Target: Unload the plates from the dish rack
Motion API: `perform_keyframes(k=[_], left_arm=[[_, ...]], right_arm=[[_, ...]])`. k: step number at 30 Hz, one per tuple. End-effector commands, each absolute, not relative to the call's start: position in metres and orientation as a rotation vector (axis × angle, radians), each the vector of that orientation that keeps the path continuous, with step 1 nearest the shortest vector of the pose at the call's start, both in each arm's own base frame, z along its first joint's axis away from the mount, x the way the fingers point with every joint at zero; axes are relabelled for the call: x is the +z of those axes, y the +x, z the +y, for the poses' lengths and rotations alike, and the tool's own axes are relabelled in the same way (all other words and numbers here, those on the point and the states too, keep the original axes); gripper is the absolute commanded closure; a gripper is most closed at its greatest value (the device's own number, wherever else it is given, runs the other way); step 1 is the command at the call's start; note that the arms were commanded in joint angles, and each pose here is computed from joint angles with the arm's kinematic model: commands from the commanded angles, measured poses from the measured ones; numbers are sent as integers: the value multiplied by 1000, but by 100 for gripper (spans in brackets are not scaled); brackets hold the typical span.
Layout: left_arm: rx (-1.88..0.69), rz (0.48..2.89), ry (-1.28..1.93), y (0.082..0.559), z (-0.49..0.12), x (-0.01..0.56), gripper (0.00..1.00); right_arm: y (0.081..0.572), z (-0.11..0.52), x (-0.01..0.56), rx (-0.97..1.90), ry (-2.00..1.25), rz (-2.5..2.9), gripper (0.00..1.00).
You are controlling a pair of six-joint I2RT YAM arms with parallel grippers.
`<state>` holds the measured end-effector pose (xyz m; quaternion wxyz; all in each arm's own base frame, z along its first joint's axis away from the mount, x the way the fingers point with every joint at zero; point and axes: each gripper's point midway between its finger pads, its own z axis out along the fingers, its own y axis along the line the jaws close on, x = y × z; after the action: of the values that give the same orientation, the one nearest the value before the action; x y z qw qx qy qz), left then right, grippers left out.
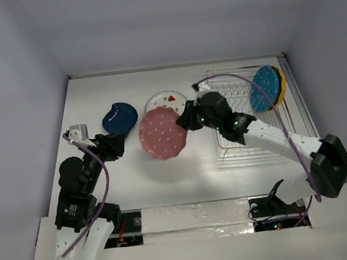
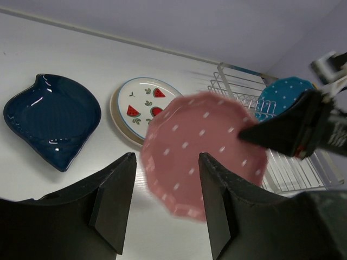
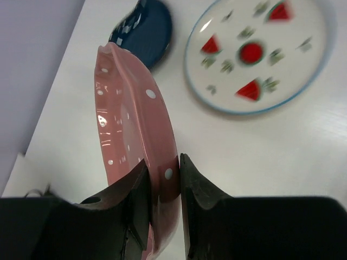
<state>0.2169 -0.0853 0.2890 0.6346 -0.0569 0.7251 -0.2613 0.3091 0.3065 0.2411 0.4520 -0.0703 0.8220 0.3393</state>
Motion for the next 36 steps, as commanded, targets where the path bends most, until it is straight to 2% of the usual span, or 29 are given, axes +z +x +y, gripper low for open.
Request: perform_keyframes(k=[1,6,11,15,17,18,20,21,23,24,30,33,35,36], left_arm=[[-594,1611,-121,220,-85,299,53],[-597,1609,-119,220,-85,299,53],[-597,1607,-121,219,-85,300,53],[-598,1610,-118,220,-85,299,53],[-597,1612,-119,220,-85,299,53],[-597,1612,-119,220,-85,299,53],[-595,1613,-120,220,-85,298,53],[-597,1612,-119,220,-85,299,53],[-596,1611,-120,220,-85,299,53],[-596,1610,-118,220,-85,299,53],[-596,1607,-119,219,-85,300,53],[-594,1605,-119,219,-84,300,53],[-597,1602,-119,218,-84,301,53],[-597,1602,-119,218,-84,301,53]], right_arm=[[271,378,280,1223,-251,1867,100],[256,410,210,1298,-251,2009,100],[259,403,153,1239,-168,2105,100],[263,394,129,1155,-128,2149,99],[268,386,112,1078,-100,2189,91],[269,383,104,1038,-105,2208,79],[276,374,89,918,-98,2257,70],[279,372,86,888,-96,2261,59],[283,363,79,809,-84,2272,48],[285,359,78,777,-91,2270,39],[300,349,102,671,-94,2224,29],[311,329,146,601,-68,2130,25],[319,299,185,549,-6,2051,26],[324,283,195,511,5,2024,31]])
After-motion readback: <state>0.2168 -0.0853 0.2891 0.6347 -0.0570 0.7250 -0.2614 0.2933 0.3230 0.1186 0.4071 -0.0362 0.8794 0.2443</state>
